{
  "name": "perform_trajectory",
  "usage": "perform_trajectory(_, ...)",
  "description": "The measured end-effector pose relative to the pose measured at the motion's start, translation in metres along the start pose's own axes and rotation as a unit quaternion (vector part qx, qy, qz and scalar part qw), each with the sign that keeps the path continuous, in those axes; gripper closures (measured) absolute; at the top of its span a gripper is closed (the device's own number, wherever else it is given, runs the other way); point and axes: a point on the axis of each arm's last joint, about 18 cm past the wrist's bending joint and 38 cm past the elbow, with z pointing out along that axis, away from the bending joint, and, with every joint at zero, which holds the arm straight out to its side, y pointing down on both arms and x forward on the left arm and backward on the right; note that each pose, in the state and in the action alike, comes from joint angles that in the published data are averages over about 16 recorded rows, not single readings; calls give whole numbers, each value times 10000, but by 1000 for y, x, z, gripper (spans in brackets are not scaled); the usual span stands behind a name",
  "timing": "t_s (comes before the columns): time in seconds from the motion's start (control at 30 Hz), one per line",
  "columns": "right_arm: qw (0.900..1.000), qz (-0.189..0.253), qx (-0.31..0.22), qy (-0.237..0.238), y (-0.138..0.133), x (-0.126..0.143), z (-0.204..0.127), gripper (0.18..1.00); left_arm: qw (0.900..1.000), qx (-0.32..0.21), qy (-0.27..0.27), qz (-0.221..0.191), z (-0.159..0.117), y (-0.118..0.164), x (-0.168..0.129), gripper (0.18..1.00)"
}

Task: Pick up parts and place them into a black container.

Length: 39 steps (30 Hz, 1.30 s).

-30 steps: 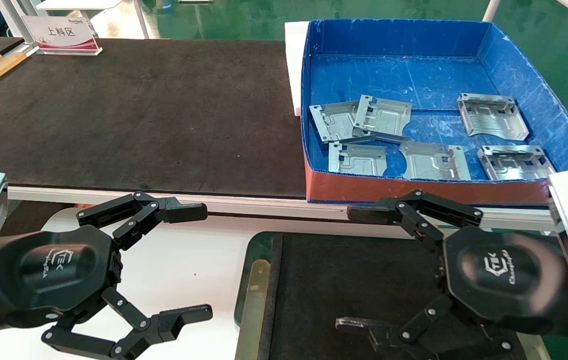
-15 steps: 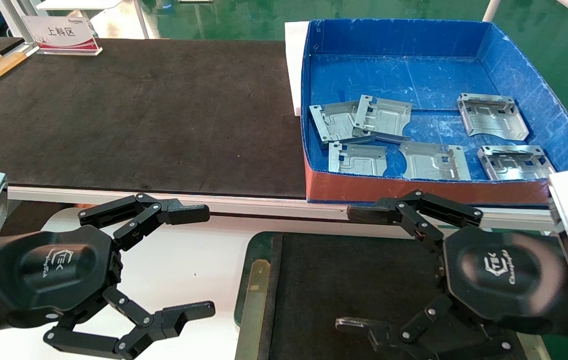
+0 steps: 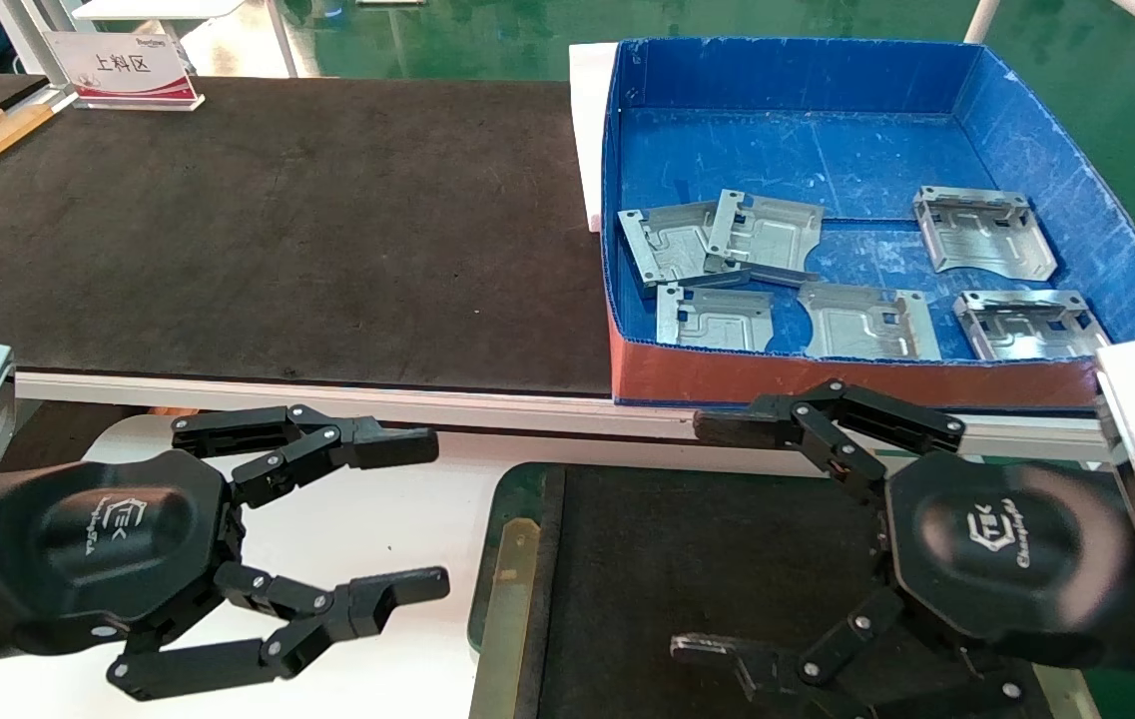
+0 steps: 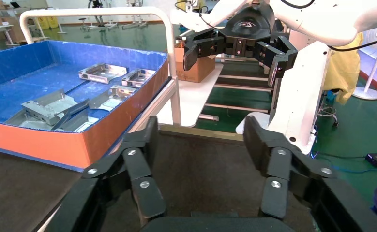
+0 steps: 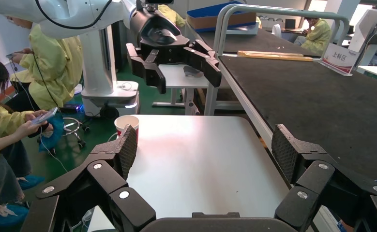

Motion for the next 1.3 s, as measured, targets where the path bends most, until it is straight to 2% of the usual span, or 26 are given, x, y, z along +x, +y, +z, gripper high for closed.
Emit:
perform_trajectory(0.47,10000,0,0,0,0,0,0,178,10000,0,0,0,0,0,0,756)
perform_trajectory(0.67,10000,0,0,0,0,0,0,178,10000,0,0,0,0,0,0,866)
perform_trajectory(1.03,10000,-7,4,41,0,2,-1,178,10000,0,0,0,0,0,0,971)
perform_trajectory(1.3,9992,-102,17,382,-1,22,-7,178,10000,0,0,0,0,0,0,992)
